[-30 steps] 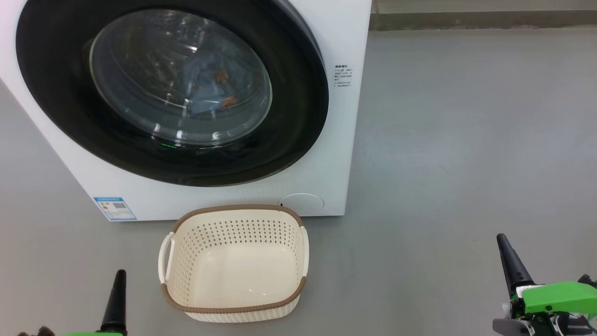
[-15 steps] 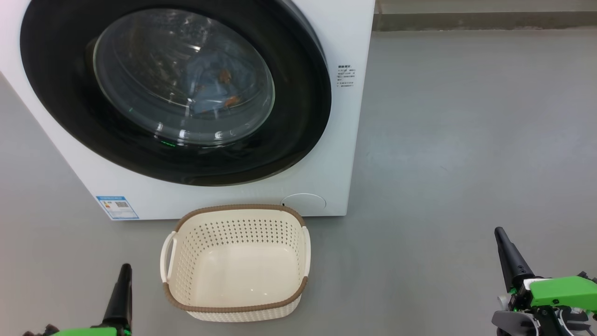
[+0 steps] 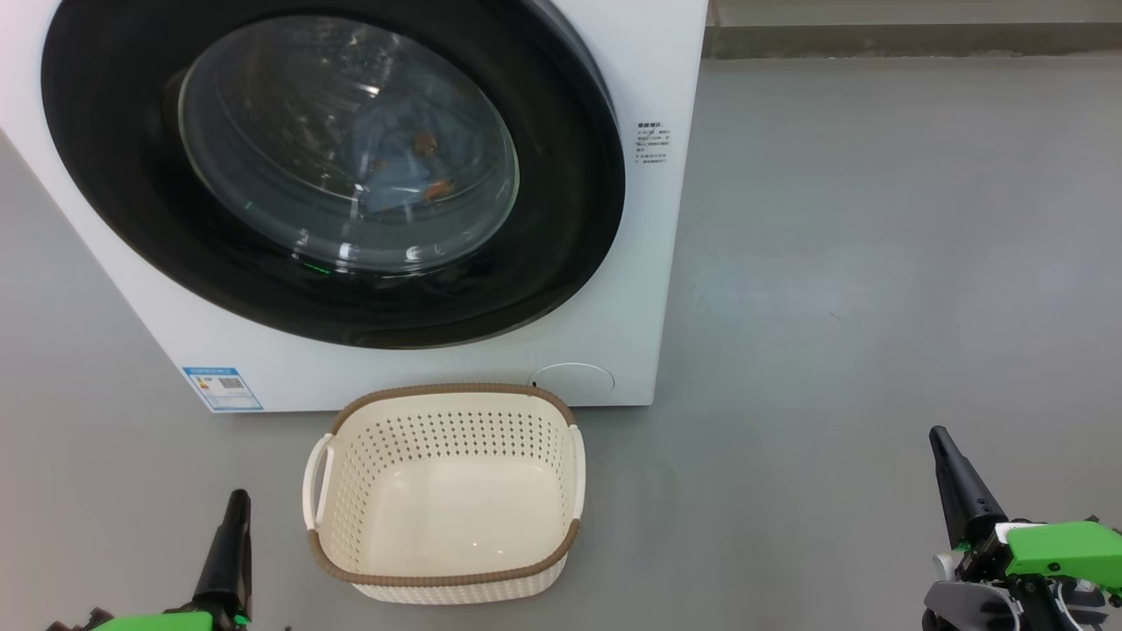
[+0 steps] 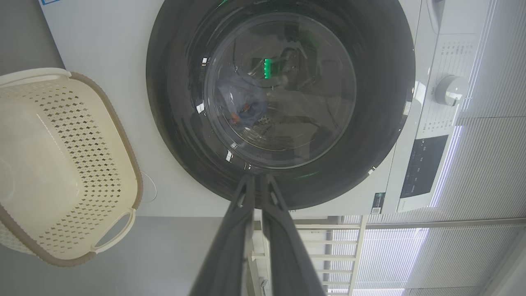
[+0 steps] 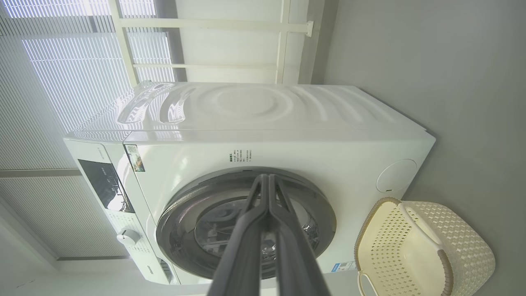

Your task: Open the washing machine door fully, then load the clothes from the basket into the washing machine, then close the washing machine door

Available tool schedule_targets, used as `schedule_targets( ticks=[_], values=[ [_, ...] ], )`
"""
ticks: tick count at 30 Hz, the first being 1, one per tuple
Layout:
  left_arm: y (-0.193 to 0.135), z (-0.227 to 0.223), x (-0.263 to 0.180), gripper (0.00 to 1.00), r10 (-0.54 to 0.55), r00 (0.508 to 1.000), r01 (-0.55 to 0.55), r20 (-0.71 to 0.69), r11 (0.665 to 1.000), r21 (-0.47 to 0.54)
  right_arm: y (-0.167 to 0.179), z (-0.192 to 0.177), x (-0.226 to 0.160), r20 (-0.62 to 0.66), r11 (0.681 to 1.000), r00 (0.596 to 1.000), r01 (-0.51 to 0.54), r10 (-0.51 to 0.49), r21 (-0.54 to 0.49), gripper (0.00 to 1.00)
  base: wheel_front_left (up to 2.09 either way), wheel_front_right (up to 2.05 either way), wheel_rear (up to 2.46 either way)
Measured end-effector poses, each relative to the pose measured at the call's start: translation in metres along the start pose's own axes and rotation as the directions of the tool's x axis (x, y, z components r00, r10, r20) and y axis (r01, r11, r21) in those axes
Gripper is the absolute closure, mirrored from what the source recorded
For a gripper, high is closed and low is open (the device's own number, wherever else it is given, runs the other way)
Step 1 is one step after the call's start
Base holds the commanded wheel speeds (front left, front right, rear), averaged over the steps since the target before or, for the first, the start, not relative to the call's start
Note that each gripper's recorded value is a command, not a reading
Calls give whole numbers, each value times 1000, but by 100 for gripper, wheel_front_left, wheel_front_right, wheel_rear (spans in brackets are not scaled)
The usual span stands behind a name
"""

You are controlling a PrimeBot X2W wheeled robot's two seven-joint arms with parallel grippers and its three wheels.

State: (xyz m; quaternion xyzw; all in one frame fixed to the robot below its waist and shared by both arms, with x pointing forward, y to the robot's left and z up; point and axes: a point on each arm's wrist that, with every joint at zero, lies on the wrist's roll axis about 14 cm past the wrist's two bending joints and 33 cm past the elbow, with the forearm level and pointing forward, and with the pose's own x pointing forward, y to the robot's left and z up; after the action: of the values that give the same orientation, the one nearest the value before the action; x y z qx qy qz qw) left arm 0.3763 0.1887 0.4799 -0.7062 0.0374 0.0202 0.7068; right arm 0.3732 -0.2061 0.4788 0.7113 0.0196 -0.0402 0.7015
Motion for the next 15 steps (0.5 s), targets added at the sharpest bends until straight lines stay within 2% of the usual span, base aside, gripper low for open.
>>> schedule_targets(
  ticks=[15],
  values=[
    [0, 0, 0, 100, 0, 1000, 0, 0, 1000, 0, 0, 0, 0, 1, 1000, 1000, 0, 0, 0, 100, 0, 0, 0]
  ],
)
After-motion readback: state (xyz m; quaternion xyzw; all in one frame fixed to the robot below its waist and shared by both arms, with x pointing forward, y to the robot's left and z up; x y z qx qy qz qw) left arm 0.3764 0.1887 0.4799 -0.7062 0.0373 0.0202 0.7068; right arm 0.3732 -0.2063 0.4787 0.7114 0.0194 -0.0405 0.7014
